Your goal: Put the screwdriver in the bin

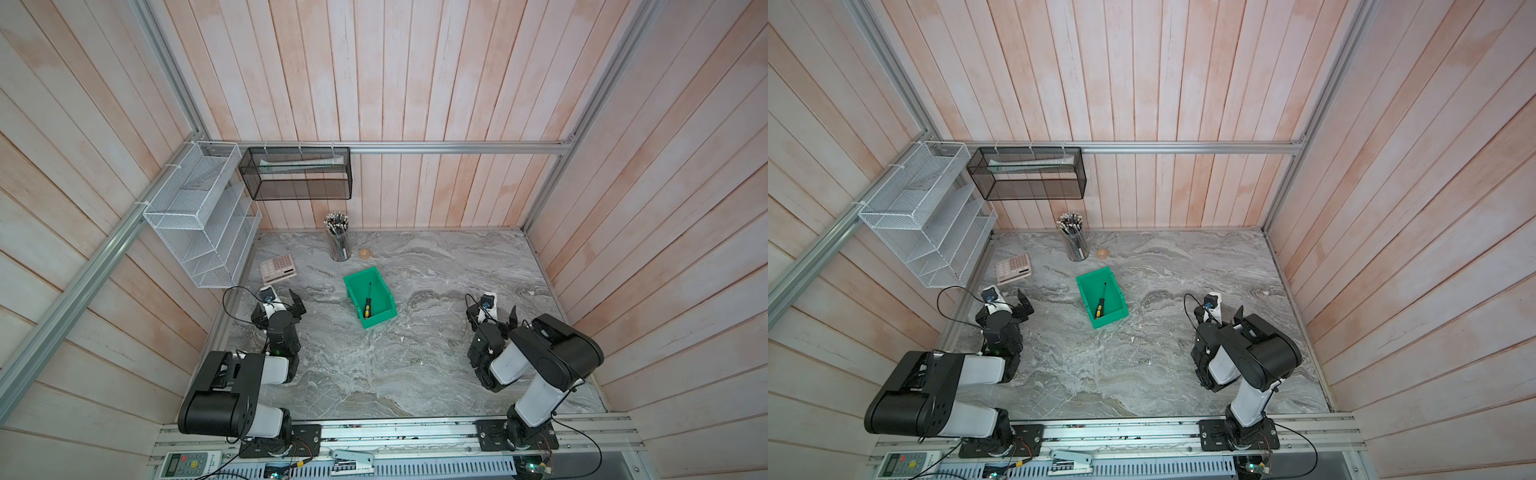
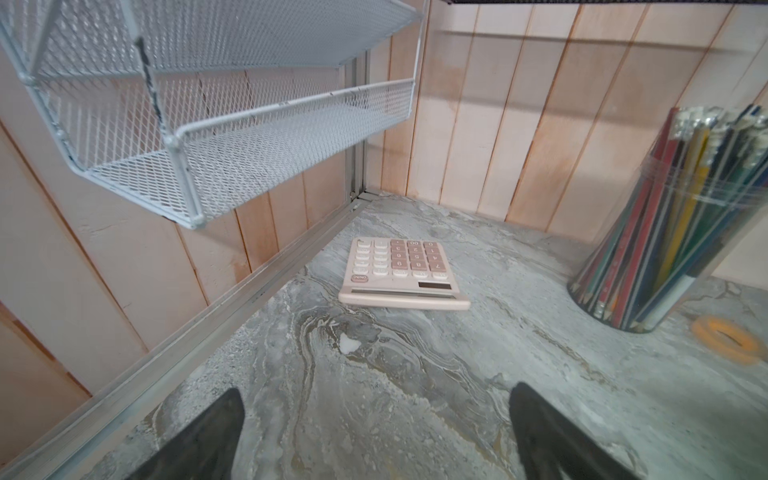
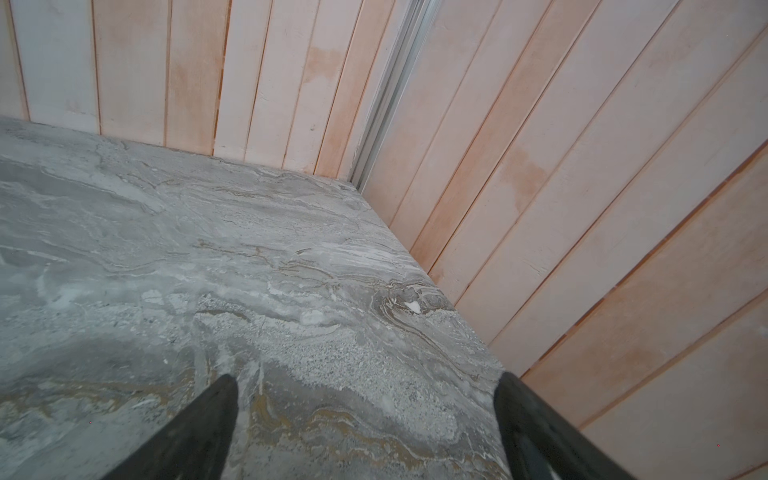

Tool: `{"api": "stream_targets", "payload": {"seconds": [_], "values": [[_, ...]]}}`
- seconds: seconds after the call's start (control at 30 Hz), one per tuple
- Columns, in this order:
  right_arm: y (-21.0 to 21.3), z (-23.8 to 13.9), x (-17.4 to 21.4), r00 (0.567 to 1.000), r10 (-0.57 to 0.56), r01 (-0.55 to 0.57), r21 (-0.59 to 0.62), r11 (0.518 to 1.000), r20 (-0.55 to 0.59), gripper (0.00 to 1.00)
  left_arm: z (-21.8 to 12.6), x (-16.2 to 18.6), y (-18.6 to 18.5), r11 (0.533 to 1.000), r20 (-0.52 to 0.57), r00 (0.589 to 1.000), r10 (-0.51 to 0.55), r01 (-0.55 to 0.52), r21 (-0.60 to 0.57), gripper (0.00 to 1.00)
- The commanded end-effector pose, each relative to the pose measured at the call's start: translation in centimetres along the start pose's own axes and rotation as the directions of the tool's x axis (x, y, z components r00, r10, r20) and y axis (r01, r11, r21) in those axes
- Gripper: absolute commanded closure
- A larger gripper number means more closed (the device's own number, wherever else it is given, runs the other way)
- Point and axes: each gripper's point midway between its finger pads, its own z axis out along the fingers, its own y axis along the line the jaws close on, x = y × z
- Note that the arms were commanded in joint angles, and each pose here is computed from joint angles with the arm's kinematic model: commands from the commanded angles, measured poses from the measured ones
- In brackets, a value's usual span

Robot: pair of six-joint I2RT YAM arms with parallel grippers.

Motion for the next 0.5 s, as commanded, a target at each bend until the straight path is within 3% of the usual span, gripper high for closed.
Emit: {"api": "stream_targets", "payload": {"seconds": [0.0, 0.2, 0.27, 0.33, 0.4, 0.47], "values": [[-2.3, -0.5, -4.3, 0.971, 0.184, -0.193, 0.051, 0.980, 0.151, 0.02, 0.3, -1.8, -1.1, 0.998, 0.065, 0.998, 0.000, -0.003, 0.057, 0.00], [-3.5, -0.6, -4.2, 0.954, 0.250, -0.257, 0.019, 0.966, 0.165, 0.02, -0.2, -0.8, -4.0, 0.970, 0.070, 0.995, 0.072, -0.086, 0.227, 0.00], [-4.5, -0.1, -3.9, 0.948, 0.273, -0.281, 0.030, 0.959, 0.164, 0.02, -0.3, -1.1, -4.0, 0.971, 0.134, 0.988, 0.080, -0.108, 0.213, 0.00], [-4.1, 0.6, -3.6, 0.953, 0.272, -0.277, 0.021, 0.961, 0.138, 0.02, -0.1, -0.3, -4.3, 0.968, 0.061, 0.994, 0.087, -0.099, 0.232, 0.00], [-3.7, 1.3, -3.3, 0.955, 0.276, -0.278, 0.002, 0.961, 0.106, 0.02, 0.0, -0.7, -4.1, 0.971, 0.101, 0.992, 0.078, -0.099, 0.219, 0.00], [-3.7, 1.7, -3.0, 0.952, 0.293, -0.293, -0.021, 0.956, 0.089, 0.02, 0.1, -0.4, -4.3, 0.969, 0.072, 0.994, 0.085, -0.099, 0.226, 0.00]]}}
